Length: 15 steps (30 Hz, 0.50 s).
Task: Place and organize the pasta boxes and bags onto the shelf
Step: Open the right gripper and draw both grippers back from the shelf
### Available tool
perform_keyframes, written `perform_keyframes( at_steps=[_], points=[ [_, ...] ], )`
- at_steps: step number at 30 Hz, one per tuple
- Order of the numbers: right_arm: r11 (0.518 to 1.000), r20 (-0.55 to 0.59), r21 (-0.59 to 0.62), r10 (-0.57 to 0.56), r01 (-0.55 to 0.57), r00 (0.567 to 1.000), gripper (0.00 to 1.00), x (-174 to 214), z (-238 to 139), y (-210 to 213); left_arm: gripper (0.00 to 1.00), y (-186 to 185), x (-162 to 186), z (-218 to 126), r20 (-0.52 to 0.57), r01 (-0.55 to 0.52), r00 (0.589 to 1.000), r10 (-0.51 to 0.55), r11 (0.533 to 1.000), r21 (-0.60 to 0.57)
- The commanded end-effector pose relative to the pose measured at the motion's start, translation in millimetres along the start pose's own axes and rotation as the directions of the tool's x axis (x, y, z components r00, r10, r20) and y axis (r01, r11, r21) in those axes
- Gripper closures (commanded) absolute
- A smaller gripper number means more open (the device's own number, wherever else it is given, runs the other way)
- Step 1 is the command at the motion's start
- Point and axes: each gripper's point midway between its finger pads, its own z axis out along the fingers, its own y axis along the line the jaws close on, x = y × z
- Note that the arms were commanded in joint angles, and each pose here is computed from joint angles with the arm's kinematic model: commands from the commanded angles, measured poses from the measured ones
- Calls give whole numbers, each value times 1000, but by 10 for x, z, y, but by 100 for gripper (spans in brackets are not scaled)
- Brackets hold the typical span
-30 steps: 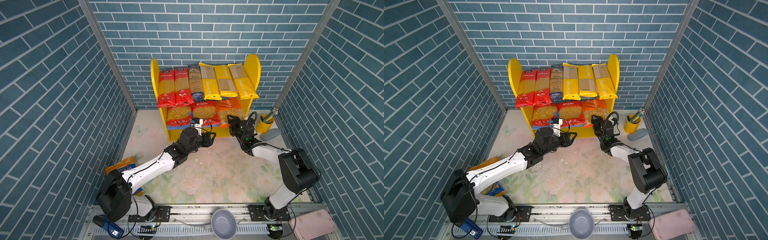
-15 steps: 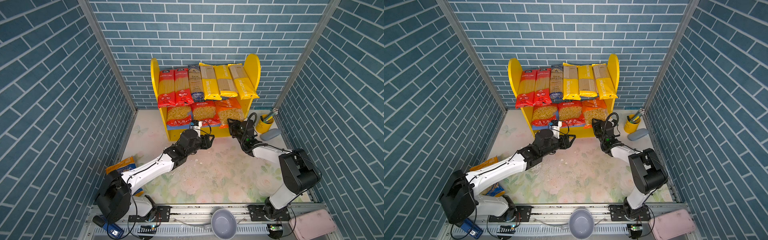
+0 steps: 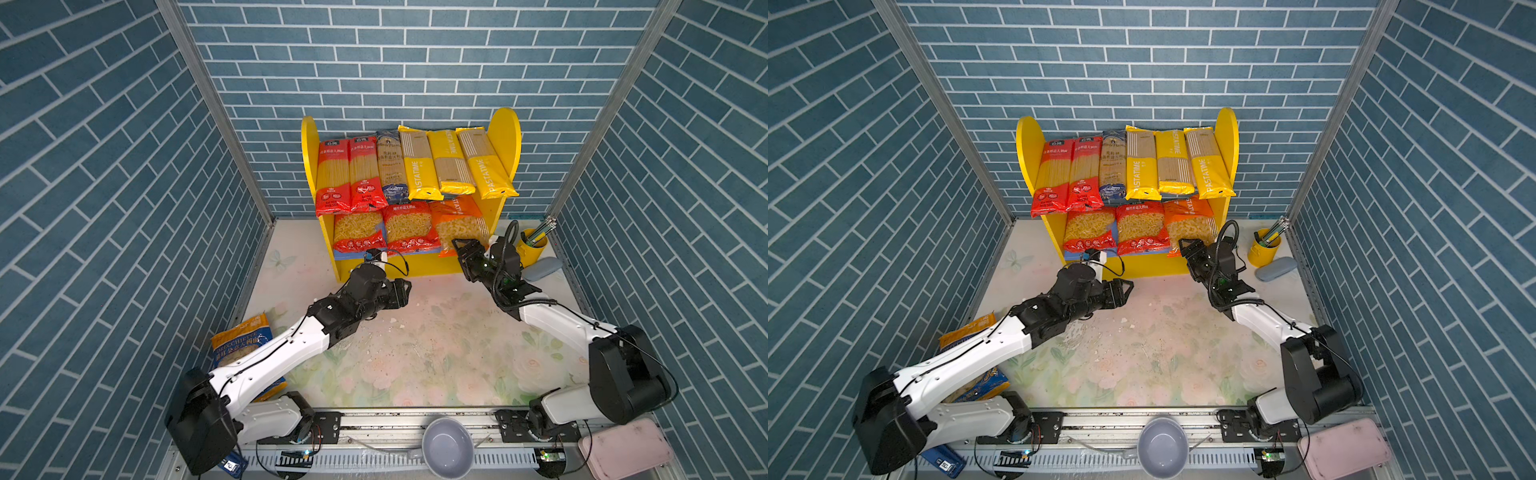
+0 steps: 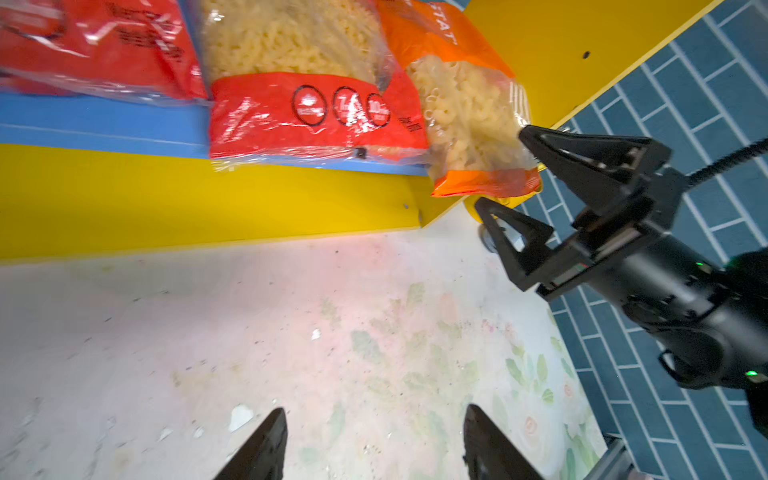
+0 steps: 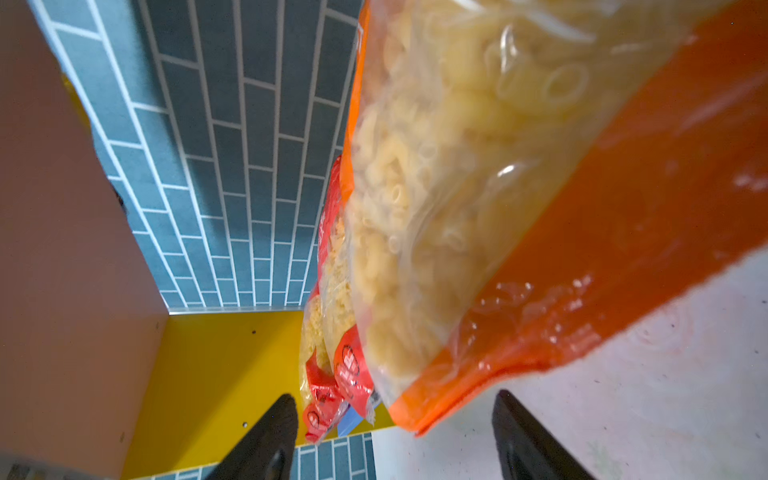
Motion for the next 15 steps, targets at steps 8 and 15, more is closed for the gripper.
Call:
perform_keyframes(
  at_steps=[8,15],
  points=[
    [961,-283,143,-189,236,940,36,1034,-374,-435,29,934,479,-756,-117,-35,993,-7,932,-360],
    [904,-562,33,-336,427,756,42,2261,-312,-415,25,1588,515,-1346,-108,-28,993,-46,804,-594]
  ],
)
